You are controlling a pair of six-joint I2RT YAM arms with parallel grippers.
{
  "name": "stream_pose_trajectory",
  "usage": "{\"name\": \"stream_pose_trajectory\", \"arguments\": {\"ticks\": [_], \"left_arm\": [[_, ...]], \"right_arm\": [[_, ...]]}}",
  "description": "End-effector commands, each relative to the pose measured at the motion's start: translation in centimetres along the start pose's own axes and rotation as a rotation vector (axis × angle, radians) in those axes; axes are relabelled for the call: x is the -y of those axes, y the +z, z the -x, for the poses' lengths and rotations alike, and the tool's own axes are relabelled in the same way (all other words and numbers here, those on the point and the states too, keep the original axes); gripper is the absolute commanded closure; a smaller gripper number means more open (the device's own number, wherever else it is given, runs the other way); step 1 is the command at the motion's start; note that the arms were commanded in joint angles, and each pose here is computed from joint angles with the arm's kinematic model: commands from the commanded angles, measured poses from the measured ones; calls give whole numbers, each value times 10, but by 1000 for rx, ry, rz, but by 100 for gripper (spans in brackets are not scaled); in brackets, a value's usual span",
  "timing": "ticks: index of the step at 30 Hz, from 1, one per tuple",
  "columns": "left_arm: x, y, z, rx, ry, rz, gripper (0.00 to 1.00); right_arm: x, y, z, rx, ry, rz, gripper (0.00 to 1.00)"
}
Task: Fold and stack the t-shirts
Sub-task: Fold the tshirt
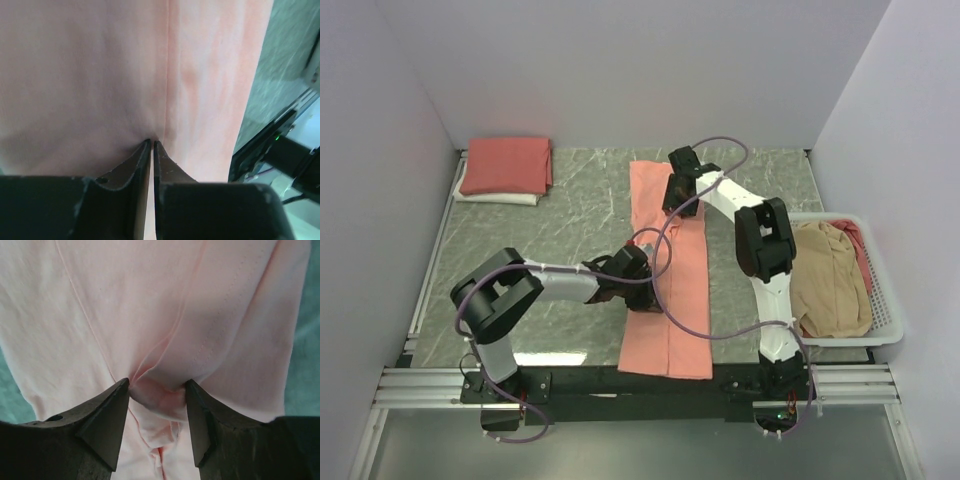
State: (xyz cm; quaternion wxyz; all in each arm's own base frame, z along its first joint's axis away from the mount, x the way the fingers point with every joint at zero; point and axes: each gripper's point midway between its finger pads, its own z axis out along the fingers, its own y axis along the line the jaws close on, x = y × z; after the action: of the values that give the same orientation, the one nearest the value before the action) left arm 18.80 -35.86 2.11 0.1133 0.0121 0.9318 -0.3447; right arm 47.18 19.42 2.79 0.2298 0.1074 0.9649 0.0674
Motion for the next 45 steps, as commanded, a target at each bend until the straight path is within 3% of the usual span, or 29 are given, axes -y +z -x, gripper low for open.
{"name": "stream_pose_trajectory", "arguments": {"ticks": [1,5,11,15,19,22,23,24,25,27,29,32,34,45], "left_arm": [[-5,10,27,26,5,18,87],[-8,14,52,26,0,6,85],[20,1,71,59,41,-71,71],[35,-32,83,131,41,-121,61],[13,-90,151,330,-36,-69,60],[-9,-111,201,417,-49,4,62],[-15,-113,216,441,-46,28,62],[-4,-121,236,461,-21,6,63],[-23,-110,249,444,-6,45,62],[-10,-113,282,451,47,5,61],[-35,-92,300,408,72,42,60],[-32,-83,343,445,136,36,50],[-57,-56,349,396,123,82,50],[-80,-14,380,338,134,45,45]], "right_arm": [[-3,14,20,5,2,-7,44],[-18,16,53,42,-1,37,44],[-31,2,68,64,6,149,39],[-43,-59,92,165,20,263,32],[-39,-116,97,228,49,306,32],[-28,-144,68,238,75,305,32],[-17,-133,40,191,81,275,33],[-24,-156,29,220,61,306,33],[-21,-160,20,243,63,296,34],[-12,-165,-23,226,57,293,35],[-2,-171,-54,226,73,317,36],[-3,-183,-88,236,61,339,37],[-11,-191,-107,233,40,353,37],[-46,-198,-185,214,-141,261,38]]}}
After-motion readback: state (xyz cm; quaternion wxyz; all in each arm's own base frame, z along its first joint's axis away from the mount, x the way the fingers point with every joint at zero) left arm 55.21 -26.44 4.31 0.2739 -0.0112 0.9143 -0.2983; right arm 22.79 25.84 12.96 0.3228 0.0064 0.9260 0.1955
